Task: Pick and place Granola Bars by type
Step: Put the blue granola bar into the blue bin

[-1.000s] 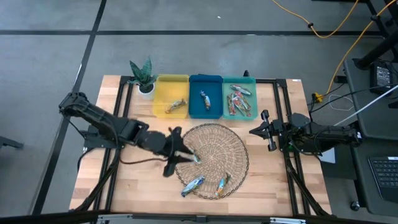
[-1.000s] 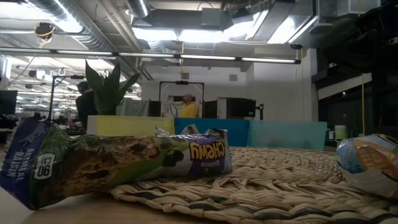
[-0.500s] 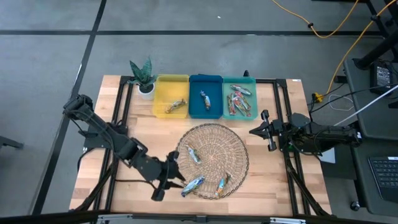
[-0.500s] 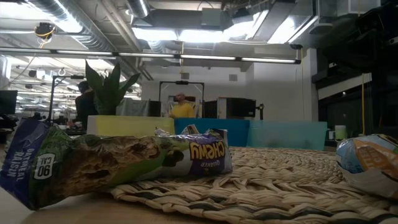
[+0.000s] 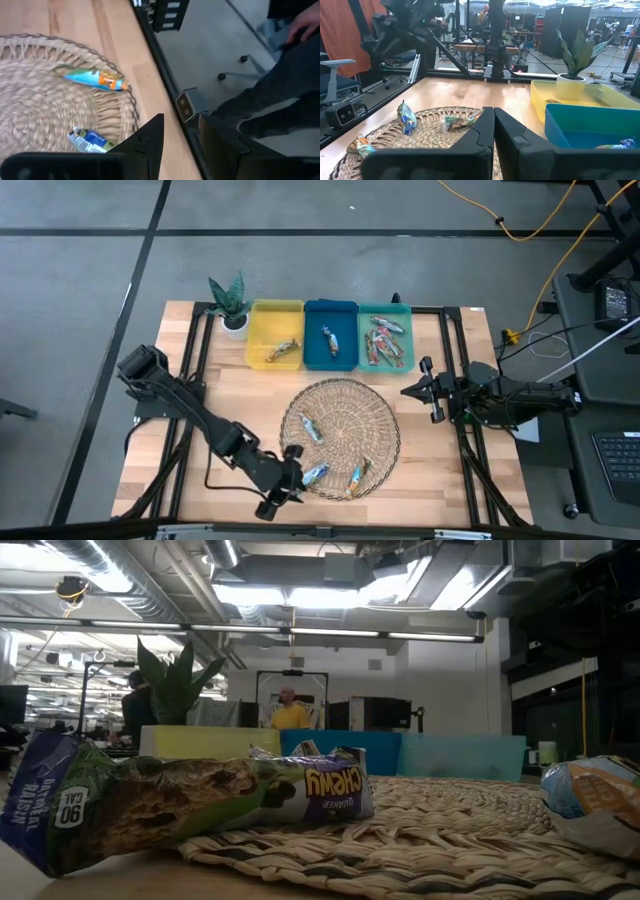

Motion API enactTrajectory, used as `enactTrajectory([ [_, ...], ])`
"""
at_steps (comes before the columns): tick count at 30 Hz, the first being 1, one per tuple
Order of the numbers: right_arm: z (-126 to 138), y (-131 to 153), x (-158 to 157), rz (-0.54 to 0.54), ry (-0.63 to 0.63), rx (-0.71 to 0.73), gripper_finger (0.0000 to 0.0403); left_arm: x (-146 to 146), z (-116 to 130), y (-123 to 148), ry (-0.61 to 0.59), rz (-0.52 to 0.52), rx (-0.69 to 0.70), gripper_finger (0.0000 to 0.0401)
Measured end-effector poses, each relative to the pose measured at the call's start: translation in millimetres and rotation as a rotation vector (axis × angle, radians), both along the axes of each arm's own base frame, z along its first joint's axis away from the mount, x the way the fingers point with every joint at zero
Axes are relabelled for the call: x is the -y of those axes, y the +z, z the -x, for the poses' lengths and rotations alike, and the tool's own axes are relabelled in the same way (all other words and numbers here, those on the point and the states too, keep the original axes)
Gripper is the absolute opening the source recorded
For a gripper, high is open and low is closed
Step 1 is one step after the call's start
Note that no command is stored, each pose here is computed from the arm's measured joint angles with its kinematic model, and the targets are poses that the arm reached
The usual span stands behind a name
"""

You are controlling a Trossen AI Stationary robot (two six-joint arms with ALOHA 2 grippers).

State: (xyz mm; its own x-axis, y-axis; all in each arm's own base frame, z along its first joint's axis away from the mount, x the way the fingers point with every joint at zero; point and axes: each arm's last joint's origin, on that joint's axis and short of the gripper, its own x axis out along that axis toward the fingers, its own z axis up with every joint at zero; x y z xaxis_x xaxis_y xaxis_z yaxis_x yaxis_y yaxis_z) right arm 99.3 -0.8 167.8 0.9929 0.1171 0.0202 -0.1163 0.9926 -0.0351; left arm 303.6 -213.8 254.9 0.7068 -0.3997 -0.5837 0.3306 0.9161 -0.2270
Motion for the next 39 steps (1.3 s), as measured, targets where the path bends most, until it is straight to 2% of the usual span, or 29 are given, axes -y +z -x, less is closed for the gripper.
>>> enactTrajectory([
  [6,0.0,0.1,0.0,0.000,0.000,0.000,0.0014,6.2,-10.7,-30.3,0.002,-0.047,-0.062,0.0129],
  [13,0.0,0.1,0.0,0.000,0.000,0.001,0.0014,11.2,-20.8,-72.8,0.044,-0.074,-0.180,0.0200],
  [20,0.0,0.0,0.0,0.001,0.000,0.000,0.0014,9.1,-27.4,-97.1,0.087,-0.091,-0.242,0.0250],
  [31,0.0,0.2,0.0,0.000,0.000,0.001,0.0014,6.8,-32.3,-118.1,0.153,-0.134,-0.276,0.0254],
  [39,0.0,0.1,0.0,0.000,0.000,0.001,0.0014,3.4,-31.3,-120.6,0.205,-0.166,-0.286,0.0210],
])
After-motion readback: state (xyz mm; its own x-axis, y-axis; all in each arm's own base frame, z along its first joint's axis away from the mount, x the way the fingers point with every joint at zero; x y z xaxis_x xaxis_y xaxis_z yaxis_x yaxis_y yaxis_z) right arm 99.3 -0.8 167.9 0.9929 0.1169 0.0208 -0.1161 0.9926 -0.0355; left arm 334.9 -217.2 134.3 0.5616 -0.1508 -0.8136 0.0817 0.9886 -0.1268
